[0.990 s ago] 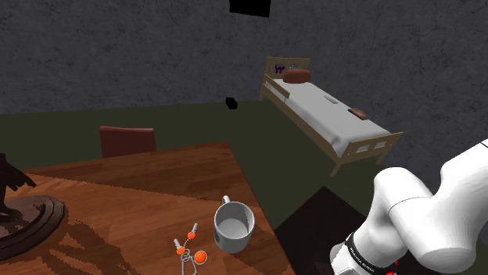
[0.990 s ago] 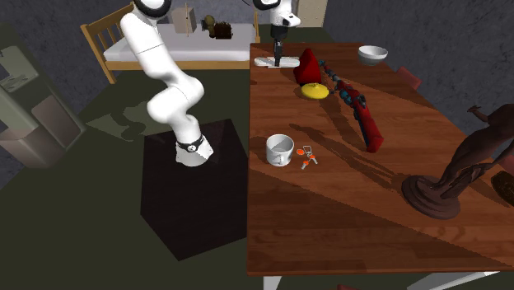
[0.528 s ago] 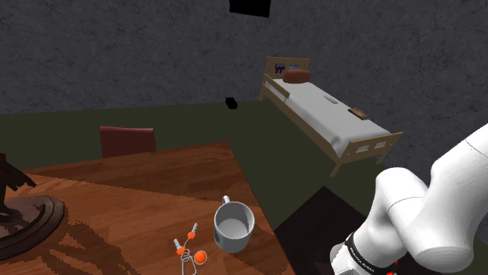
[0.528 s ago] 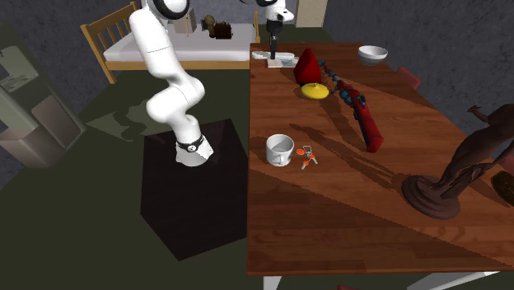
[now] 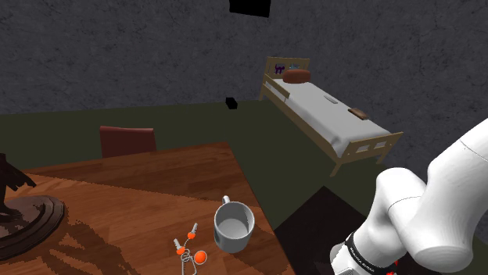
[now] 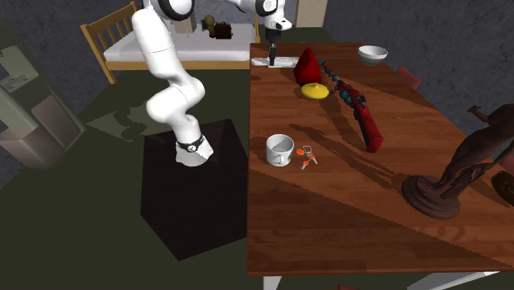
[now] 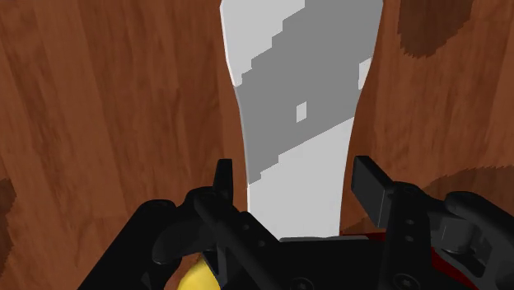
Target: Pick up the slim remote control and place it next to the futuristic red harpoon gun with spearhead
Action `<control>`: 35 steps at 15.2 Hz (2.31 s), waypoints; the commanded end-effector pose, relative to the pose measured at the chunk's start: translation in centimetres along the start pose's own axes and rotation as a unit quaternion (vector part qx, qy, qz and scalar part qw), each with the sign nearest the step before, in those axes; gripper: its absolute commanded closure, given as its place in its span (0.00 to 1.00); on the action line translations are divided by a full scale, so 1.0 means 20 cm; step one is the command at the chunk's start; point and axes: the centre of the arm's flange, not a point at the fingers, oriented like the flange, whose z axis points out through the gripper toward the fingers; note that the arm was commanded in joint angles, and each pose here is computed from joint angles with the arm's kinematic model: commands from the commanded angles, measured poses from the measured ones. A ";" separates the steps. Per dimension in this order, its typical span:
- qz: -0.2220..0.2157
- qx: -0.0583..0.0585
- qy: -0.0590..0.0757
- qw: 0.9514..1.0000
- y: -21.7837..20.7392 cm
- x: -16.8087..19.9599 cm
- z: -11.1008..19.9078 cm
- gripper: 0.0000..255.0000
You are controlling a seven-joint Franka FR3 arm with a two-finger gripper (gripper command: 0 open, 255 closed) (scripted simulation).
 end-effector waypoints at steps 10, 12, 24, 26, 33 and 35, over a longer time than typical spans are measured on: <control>0.000 0.000 0.000 1.000 -0.01 0.00 0.29 1.00; 0.000 0.000 0.000 1.000 -0.01 0.00 0.34 1.00; 0.000 0.000 0.000 1.000 -0.01 0.01 0.66 1.00; 0.000 0.000 0.000 1.000 -0.01 0.01 0.71 1.00; 0.000 0.000 0.000 1.000 -0.01 0.01 0.74 1.00; 0.000 0.000 0.000 1.000 -0.01 0.01 0.74 0.00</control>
